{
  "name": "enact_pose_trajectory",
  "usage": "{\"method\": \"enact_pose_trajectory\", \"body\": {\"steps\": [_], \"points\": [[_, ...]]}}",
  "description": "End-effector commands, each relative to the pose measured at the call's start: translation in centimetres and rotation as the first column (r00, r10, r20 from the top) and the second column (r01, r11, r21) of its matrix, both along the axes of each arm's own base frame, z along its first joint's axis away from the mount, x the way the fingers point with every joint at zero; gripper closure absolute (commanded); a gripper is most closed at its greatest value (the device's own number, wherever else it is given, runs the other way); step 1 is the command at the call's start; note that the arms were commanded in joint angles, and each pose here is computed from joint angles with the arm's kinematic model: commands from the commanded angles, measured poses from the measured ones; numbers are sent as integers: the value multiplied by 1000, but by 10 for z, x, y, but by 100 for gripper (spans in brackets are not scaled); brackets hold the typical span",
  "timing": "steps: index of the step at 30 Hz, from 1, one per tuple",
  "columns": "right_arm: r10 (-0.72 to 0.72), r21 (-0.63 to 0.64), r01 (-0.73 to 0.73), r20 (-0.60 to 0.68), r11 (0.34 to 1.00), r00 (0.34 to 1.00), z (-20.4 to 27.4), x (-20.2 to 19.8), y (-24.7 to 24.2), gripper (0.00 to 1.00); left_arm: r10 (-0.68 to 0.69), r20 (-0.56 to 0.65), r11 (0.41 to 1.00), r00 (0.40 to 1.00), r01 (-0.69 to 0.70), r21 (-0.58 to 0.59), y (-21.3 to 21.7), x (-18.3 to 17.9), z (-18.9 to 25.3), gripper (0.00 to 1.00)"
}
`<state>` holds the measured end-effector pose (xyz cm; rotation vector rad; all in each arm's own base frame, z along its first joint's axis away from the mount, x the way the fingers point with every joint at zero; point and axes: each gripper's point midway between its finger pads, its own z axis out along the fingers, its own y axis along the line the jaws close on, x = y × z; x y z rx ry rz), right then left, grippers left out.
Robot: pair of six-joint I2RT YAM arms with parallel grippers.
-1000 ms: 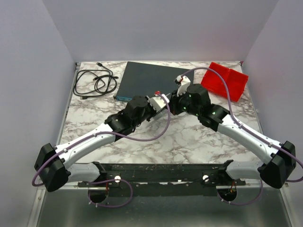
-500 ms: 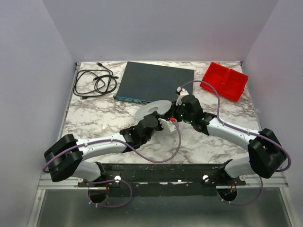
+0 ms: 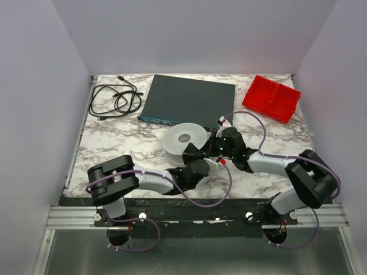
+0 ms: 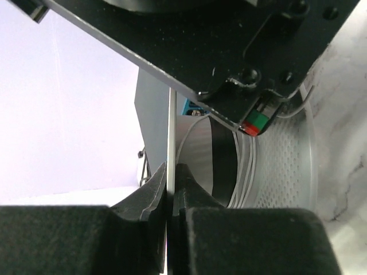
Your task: Wrap the cables
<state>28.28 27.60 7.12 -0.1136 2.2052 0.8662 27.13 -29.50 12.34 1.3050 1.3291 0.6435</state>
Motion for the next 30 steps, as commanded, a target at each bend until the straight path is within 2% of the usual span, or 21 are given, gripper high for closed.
{"method": "enact_pose_trajectory", "body": {"steps": [1, 6, 14, 25, 30], "points": [[22, -42, -26, -100, 999, 995, -41, -20, -5, 99, 22, -48, 983, 999, -31, -183, -20, -15, 15, 90], [15, -44, -20, -112, 999, 994, -58, -23, -7, 99, 37, -196, 980, 980, -74, -184, -24, -33, -17, 89], [9, -30, -12, -97, 999, 995, -79, -27, -11, 99, 91, -363, 970, 927, -164, -176, -19, -55, -58, 89], [-26, -41, 22, -101, 999, 995, -99, -26, -17, 99, 114, -495, 961, 861, -222, -164, -15, -73, -92, 90], [-39, -47, 34, -106, 998, 994, -103, -25, -18, 92, 114, -534, 958, 838, -235, -164, -15, -80, -104, 90]]}}
